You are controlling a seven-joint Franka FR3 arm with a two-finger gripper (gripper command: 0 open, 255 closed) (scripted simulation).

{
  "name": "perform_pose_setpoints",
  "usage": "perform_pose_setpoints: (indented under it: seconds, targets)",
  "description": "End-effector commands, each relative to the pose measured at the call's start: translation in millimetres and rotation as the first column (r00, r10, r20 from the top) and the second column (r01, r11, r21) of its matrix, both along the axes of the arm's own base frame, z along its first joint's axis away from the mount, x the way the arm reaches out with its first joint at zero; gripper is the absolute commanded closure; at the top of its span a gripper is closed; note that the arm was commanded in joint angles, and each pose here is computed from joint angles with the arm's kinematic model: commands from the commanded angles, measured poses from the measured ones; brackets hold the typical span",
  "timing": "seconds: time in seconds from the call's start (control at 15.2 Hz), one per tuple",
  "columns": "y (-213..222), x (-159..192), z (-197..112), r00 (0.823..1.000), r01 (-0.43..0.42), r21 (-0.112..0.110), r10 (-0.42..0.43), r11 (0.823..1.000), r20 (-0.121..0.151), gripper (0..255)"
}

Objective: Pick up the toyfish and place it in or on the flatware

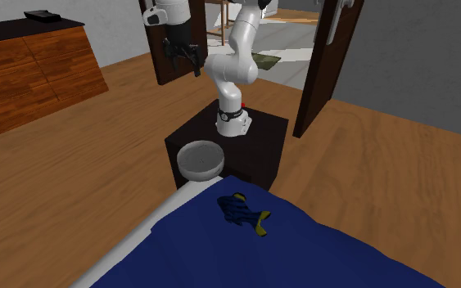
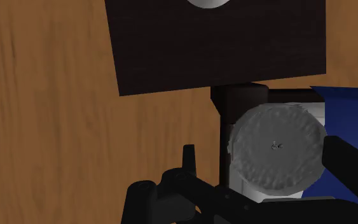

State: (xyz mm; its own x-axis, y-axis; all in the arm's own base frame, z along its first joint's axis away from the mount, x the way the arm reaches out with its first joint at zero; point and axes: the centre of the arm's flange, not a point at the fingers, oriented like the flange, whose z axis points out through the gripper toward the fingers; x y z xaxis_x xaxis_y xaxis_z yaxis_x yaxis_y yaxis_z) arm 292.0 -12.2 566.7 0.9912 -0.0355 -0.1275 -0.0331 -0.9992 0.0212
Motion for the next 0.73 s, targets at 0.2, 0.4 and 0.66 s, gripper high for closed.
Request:
perform_pose_setpoints:
  seconds: [0.2,0.4,0.66]
  targets:
    - [23.2,21.4,-21.6,1.000,0.003,0.012,-0.003,1.000,0.002,0]
    - [46.5,42.9,-42.8,1.000,0.007,0.024,-0.007,1.000,0.005,0]
    - [77.9,71.7,-70.6,1.000,0.011,0.040,-0.011,0.999,0.008,0]
